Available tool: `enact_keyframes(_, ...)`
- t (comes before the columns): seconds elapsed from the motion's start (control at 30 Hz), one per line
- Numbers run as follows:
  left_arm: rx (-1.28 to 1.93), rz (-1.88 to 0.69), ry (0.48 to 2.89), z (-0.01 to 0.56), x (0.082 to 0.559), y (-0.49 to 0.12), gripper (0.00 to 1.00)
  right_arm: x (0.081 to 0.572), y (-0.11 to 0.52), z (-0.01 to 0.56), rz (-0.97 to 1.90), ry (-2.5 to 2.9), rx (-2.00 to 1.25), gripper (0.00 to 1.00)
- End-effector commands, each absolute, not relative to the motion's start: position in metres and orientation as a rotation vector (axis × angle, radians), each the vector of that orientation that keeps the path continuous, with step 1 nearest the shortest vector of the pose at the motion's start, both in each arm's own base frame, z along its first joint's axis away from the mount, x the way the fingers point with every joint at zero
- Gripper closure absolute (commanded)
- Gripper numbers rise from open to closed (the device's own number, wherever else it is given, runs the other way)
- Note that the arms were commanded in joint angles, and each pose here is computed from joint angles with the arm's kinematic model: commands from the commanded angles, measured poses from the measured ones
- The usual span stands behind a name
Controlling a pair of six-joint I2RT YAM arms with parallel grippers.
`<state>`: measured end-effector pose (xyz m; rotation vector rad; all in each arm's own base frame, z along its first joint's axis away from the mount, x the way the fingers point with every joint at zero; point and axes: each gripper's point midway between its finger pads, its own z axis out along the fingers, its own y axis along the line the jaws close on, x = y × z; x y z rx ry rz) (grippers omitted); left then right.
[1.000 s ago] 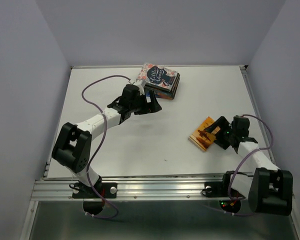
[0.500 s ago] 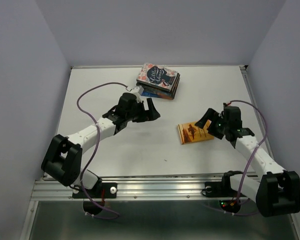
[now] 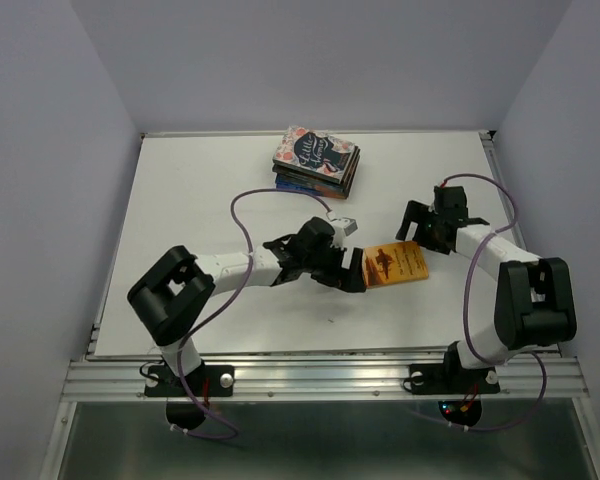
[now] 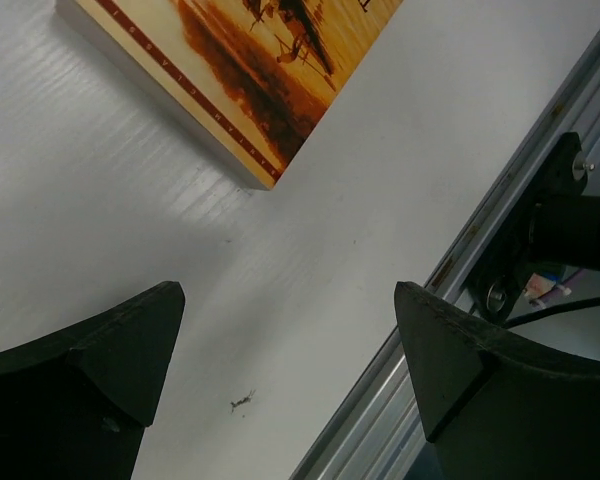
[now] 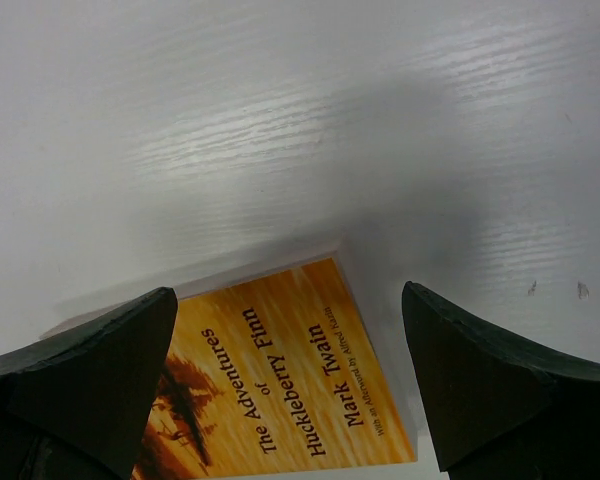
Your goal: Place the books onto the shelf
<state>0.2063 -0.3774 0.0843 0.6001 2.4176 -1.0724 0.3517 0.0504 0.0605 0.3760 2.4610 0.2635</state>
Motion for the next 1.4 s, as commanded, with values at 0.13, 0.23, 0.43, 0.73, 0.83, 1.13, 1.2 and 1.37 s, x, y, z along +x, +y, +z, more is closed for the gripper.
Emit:
enact_keyframes(0.13, 0.79, -1.095, 2.369, 0.086, 0.194, -0.413, 0.01, 0.388, 0.074, 0.087, 0.452, 2.332, 0.213, 0.0)
enact_keyframes(0.23, 0.819, -1.091, 2.393, 0.074, 0.192, -0.418, 0.01, 0.381, 0.085, 0.085, 0.537, 2.342, 0.191, 0.0)
enact_keyframes(0.43, 0.774, -0.926, 2.423, 0.058, 0.218, -0.42, 0.01, 0.357, 0.104, 0.084, 0.693, 2.369, 0.178, 0.02)
enact_keyframes(0.73, 0.667, -0.735, 2.506, 0.032, 0.245, -0.408, 0.18, 0.325, 0.101, 0.077, 0.681, 2.437, 0.248, 0.09)
enact_keyframes(0.83, 0.584, -0.694, 2.529, 0.027, 0.261, -0.395, 0.4, 0.314, 0.104, 0.078, 0.714, 2.451, 0.241, 0.14)
enact_keyframes(1.13, 0.497, -0.623, 2.504, 0.022, 0.305, -0.395, 0.5, 0.29, 0.081, 0.058, 0.538, 2.546, 0.302, 0.1)
enact_keyframes(1.2, 0.497, -0.603, 2.508, 0.019, 0.316, -0.399, 0.57, 0.291, 0.082, 0.059, 0.544, 2.545, 0.285, 0.1)
enact_keyframes(1.37, 0.514, -0.538, 2.466, 0.021, 0.349, -0.399, 0.76, 0.297, 0.074, 0.055, 0.473, 2.547, 0.287, 0.08)
